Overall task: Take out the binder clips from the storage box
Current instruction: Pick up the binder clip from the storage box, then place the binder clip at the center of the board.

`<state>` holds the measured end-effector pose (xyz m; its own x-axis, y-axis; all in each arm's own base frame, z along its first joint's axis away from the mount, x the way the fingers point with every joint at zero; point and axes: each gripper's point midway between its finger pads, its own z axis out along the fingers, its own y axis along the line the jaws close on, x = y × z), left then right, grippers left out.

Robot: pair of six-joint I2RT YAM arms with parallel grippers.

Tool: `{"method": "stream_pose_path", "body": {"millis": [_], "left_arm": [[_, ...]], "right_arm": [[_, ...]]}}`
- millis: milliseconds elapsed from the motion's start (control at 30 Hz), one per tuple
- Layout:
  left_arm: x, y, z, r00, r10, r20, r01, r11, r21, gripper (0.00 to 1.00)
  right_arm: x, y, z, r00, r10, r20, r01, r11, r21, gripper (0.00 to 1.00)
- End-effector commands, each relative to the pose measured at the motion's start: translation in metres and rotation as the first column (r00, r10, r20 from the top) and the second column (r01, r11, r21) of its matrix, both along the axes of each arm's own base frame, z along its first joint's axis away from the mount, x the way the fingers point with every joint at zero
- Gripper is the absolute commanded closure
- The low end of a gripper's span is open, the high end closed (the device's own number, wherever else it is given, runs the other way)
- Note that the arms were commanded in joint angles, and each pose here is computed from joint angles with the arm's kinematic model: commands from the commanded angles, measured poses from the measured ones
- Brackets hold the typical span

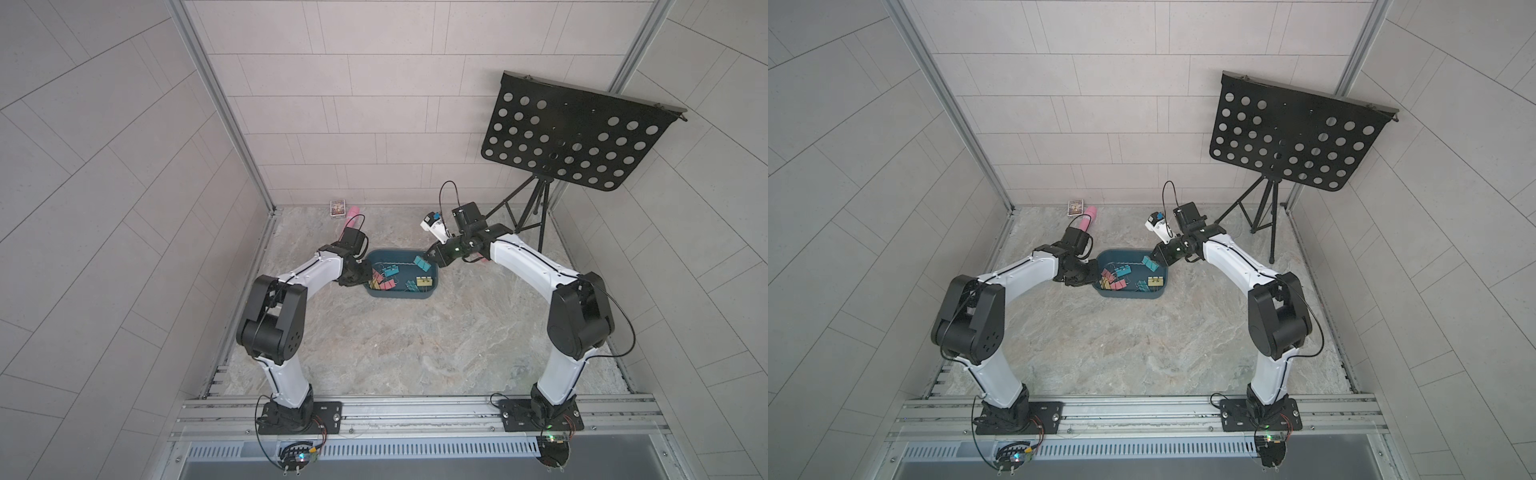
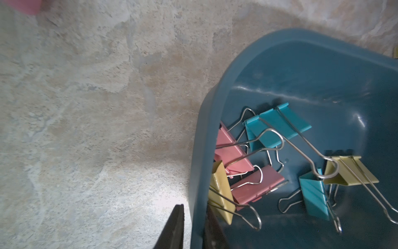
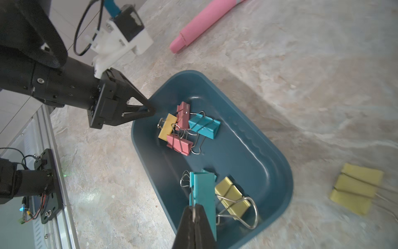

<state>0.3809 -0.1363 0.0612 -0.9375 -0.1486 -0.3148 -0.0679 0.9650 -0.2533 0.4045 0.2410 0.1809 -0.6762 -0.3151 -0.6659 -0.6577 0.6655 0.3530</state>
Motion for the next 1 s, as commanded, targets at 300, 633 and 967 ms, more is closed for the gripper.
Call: {"method": "stream_pose_path", "body": {"millis": [300, 633, 967], "left_arm": [[-0.005, 0.009, 0.02, 0.999, 0.03, 0.036, -0.03, 1.0, 0.01, 0.76], [-0.005, 0.008, 0.02, 0.999, 0.025, 0.036, -0.025, 1.0, 0.005, 0.76], [-0.006, 0.008, 0.02, 0.999, 0.025, 0.038, -0.025, 1.0, 0.002, 0.76]], "right_arm": [[0.036, -0.097, -0.019, 0.938, -0.341, -0.061, 0.345, 0.935, 0.084, 1.0], [0.054, -0.104, -0.06, 0.898, -0.41, -0.158, 0.427, 0.9, 0.091, 1.0], [0.063, -0.106, -0.093, 0.868, -0.441, -0.226, 0.467, 0.881, 0.075, 1.0]]}}
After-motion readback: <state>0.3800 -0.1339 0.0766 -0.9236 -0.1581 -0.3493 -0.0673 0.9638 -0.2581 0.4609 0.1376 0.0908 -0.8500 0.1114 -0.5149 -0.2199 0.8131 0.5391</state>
